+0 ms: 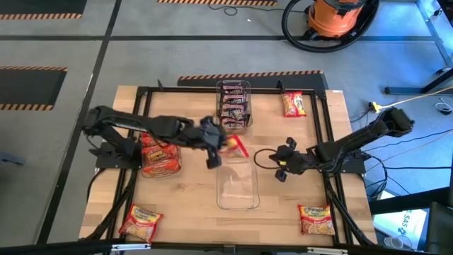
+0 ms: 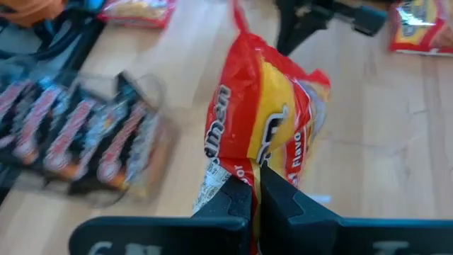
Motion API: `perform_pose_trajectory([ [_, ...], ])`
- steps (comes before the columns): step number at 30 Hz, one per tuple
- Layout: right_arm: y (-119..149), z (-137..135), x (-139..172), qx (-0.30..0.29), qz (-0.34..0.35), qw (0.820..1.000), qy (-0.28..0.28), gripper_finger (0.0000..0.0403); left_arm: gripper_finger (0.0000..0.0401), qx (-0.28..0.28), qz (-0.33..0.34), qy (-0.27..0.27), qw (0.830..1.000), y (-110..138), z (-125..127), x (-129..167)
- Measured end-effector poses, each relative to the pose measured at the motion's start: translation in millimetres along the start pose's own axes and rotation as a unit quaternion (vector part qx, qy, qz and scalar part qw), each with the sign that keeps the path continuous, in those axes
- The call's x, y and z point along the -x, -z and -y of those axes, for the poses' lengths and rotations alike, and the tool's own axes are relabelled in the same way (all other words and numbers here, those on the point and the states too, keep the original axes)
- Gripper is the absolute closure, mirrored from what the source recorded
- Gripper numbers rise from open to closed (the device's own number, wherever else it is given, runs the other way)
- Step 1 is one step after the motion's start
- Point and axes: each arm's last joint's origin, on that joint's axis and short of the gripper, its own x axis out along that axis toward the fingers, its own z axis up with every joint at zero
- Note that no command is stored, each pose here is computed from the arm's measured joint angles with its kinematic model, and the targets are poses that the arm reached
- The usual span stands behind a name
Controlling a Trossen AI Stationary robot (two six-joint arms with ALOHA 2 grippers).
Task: Sort Maruchan noodles
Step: Put the red noodle pack into the bottom transparent bin
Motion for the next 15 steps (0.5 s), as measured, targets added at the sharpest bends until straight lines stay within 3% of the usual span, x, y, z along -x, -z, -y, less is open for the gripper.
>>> perform_pose_trajectory([
  [8, 5, -2, 2, 0.005, -0.007, 1.0, 0.009, 0.0402, 0.0401, -0.046, -0.051, -0.018, 0.997, -19, 42, -47],
  [15, 7, -2, 2, 0.007, -0.017, 1.0, 0.006, 0.0402, 0.0401, -0.078, -0.114, -0.03, 0.99, -4, 58, -103],
])
